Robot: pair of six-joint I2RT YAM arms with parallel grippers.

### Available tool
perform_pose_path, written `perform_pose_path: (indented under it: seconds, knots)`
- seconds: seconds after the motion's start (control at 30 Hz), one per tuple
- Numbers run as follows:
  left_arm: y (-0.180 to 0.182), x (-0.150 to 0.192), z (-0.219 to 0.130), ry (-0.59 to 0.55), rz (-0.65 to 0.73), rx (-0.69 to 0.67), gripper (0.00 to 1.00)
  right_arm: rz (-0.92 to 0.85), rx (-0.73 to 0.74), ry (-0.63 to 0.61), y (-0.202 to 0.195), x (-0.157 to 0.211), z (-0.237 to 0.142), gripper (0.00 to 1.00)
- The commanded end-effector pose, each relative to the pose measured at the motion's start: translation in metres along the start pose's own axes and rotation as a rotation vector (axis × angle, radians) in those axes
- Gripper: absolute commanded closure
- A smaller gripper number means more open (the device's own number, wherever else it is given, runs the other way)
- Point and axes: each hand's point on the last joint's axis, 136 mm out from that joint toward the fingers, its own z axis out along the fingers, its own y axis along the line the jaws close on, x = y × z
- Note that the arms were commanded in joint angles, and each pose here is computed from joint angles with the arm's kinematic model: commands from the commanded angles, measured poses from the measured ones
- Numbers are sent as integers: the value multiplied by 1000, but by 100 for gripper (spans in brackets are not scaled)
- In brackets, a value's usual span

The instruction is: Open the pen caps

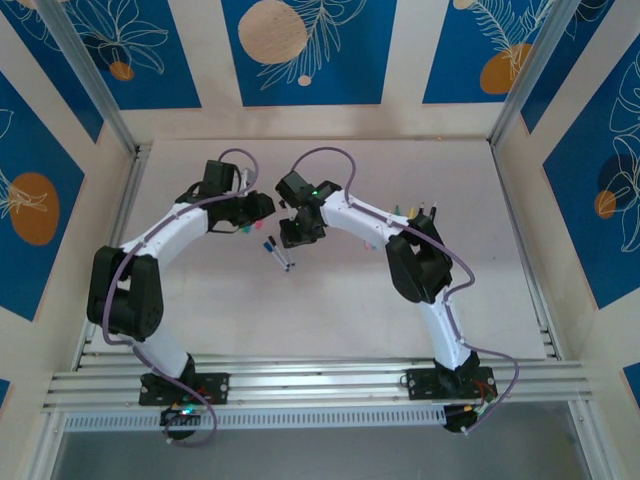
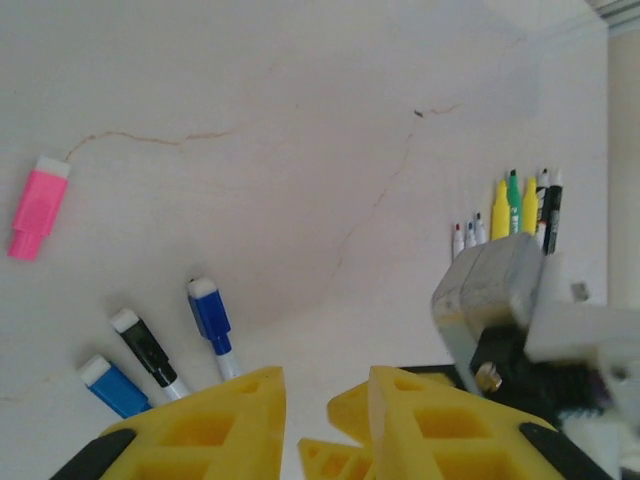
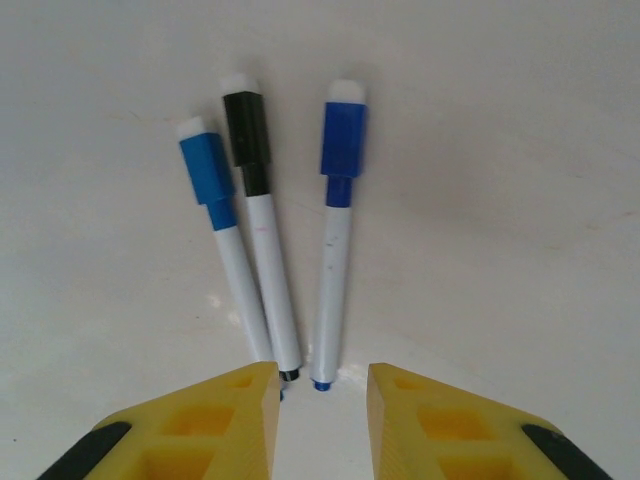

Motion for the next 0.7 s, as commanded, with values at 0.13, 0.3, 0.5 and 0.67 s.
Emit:
perform_pose_path:
  seconds: [0.13,0.3,0.5,0.67]
  knots:
    - [-1,-2,-3,-7,-39,74,70,-11,3,81,10,12,21,71]
    - [10,-2,-4,-13,-66,59,71,-18,23,96,8,16,28,71]
    - [20,-1,-5,-16,-82,49,72,-27,55,113,2,18,34,71]
    - [25,-1,-6,-21,-94,46,72,-38,84,128,-1,19,39,72]
